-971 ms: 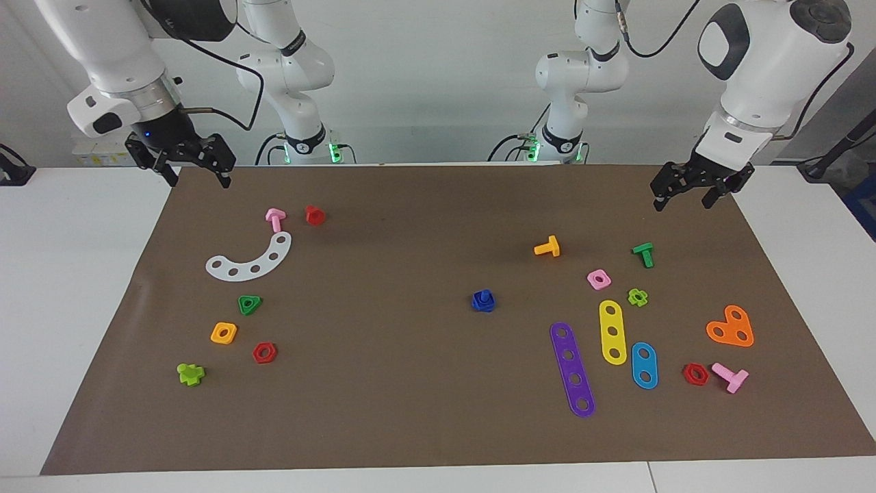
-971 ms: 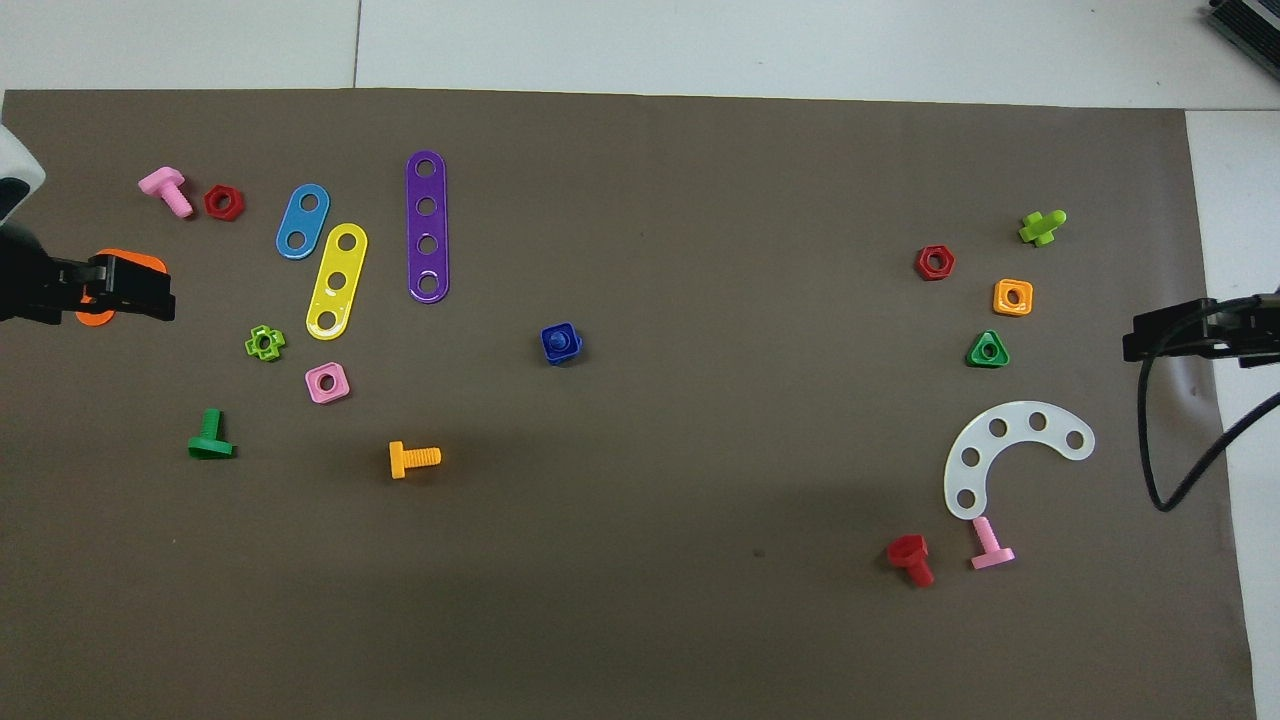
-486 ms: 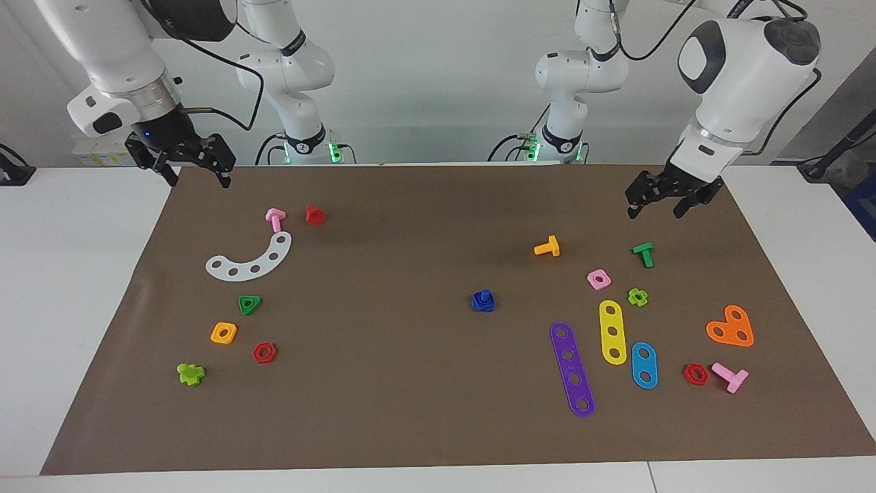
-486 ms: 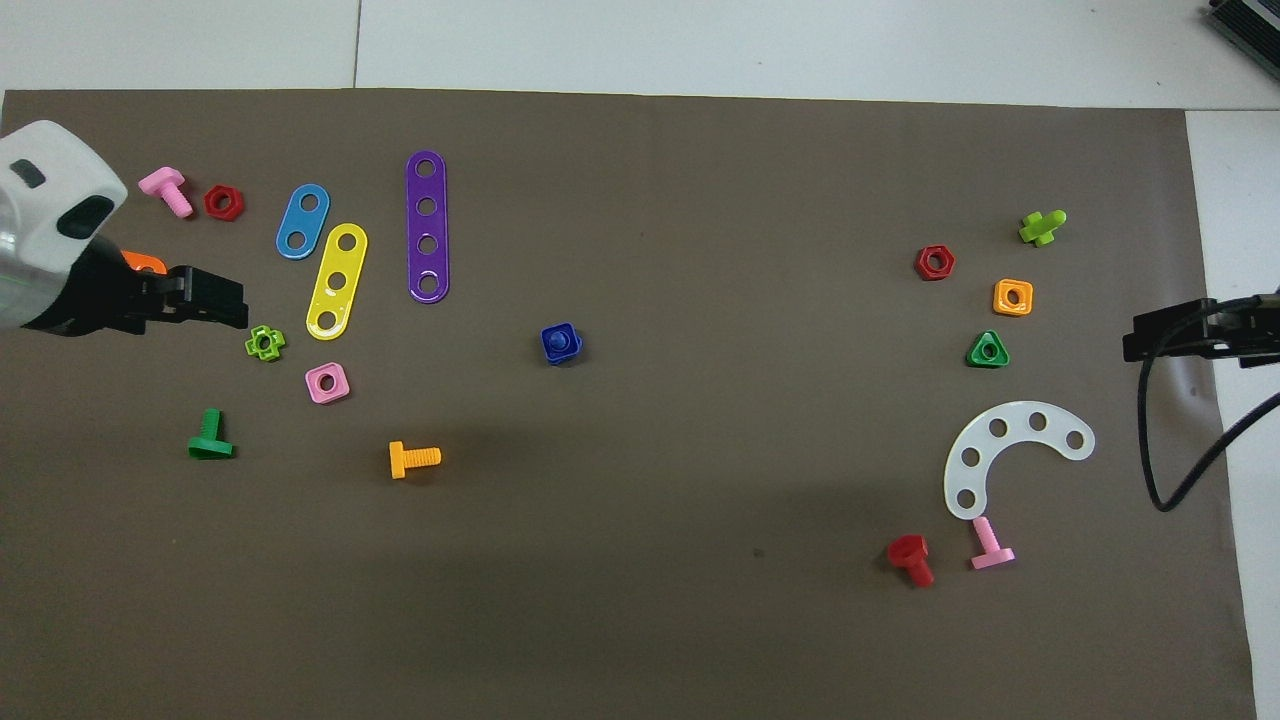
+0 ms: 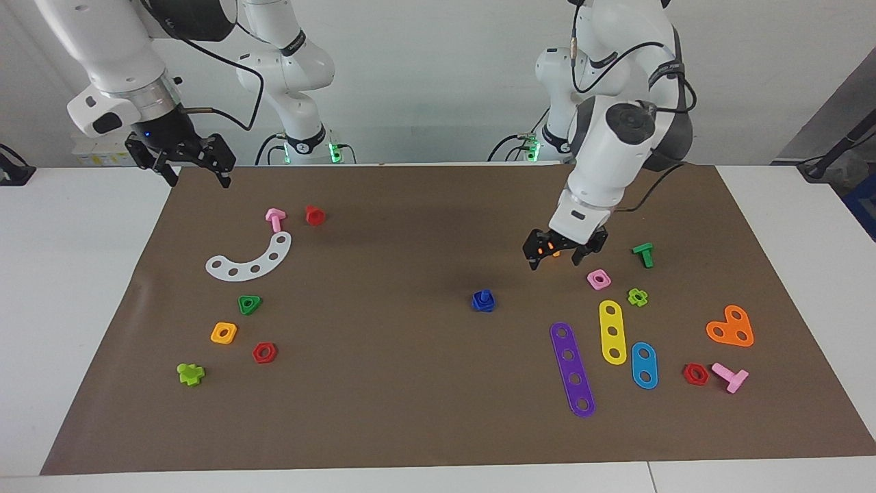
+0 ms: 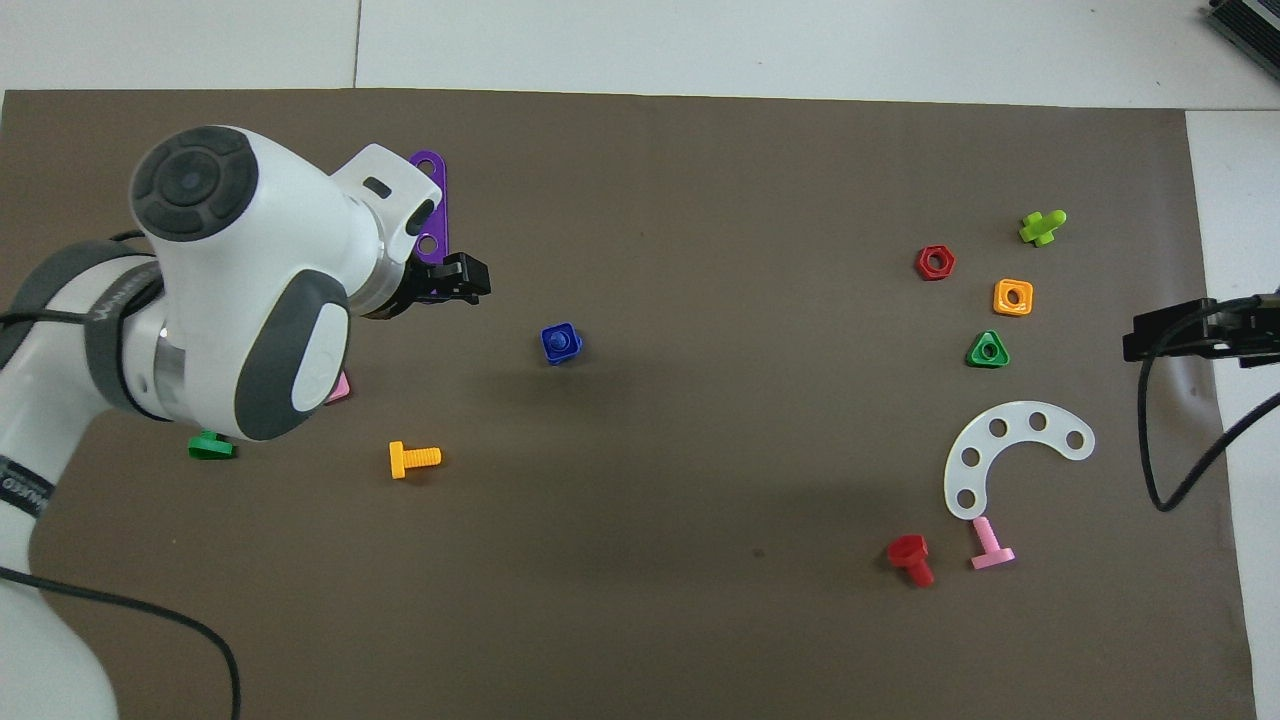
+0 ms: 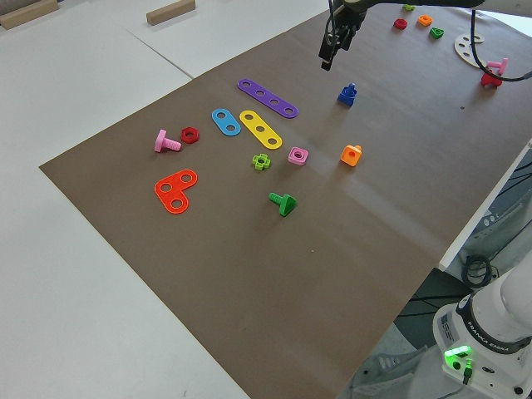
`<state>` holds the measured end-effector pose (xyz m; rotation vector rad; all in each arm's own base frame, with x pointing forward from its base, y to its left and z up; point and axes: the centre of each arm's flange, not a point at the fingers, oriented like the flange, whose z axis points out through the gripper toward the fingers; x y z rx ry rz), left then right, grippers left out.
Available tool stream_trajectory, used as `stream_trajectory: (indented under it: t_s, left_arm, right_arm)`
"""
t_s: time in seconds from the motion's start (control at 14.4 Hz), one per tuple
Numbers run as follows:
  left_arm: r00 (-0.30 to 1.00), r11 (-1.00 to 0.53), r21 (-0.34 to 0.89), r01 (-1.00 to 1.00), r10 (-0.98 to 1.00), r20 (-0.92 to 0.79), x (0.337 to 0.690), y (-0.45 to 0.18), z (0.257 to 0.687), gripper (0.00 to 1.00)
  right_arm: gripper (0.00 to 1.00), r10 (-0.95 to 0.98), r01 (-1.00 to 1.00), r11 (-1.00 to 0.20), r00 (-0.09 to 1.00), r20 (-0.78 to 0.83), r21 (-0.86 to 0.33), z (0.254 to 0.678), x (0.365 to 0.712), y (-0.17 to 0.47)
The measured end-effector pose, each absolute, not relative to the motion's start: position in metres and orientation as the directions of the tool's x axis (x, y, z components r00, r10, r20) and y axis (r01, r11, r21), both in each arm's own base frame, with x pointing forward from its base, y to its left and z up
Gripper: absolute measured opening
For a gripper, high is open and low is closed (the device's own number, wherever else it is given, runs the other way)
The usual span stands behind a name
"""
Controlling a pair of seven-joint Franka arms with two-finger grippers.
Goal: Unscrew and place screws in storage area
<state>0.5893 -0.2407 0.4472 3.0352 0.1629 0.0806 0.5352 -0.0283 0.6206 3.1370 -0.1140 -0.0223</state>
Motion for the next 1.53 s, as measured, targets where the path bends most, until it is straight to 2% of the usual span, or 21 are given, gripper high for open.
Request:
stream_trajectory:
  t_s: [0.28, 0.55, 0.83, 1.04, 1.25, 1.46, 1.53]
  left_arm:
    - [0.987, -0.983, 0.110, 0.148, 0.154, 0.045, 0.595, -0.308, 0.379, 0.98]
    - [0.989, -0.985, 0.105, 0.136, 0.141, 0.042, 0.594, -0.335, 0.339, 0.96]
    - [0.990, -0.987, 0.102, 0.127, 0.132, 0.041, 0.590, -0.341, 0.323, 0.92]
    - [0.992, -0.988, 0.093, 0.120, 0.123, 0.030, 0.583, -0.344, 0.315, 0.82]
    - [0.992, -0.989, 0.088, 0.118, 0.121, 0.025, 0.580, -0.344, 0.311, 0.79]
    - [0.993, -0.989, 0.085, 0.118, 0.120, 0.020, 0.579, -0.343, 0.309, 0.69]
    - [0.993, -0.990, 0.084, 0.118, 0.120, 0.019, 0.578, -0.344, 0.308, 0.69]
  right_arm:
    - [1.00, -0.073, -0.073, -0.997, 0.997, -0.014, 0.003, 0.621, 0.535, -0.028]
    - [1.00, -0.073, -0.073, -0.997, 0.997, -0.014, 0.003, 0.621, 0.535, -0.028]
    - [1.00, -0.073, -0.073, -0.997, 0.997, -0.014, 0.003, 0.621, 0.535, -0.028]
    - [1.00, -0.073, -0.073, -0.997, 0.997, -0.014, 0.003, 0.621, 0.535, -0.028]
    - [1.00, -0.073, -0.073, -0.997, 0.997, -0.014, 0.003, 0.621, 0.535, -0.028]
    - [1.00, -0.073, -0.073, -0.997, 0.997, -0.014, 0.003, 0.621, 0.535, -0.028]
    - [1.00, -0.073, -0.073, -0.997, 0.997, -0.014, 0.003, 0.621, 0.535, -0.028]
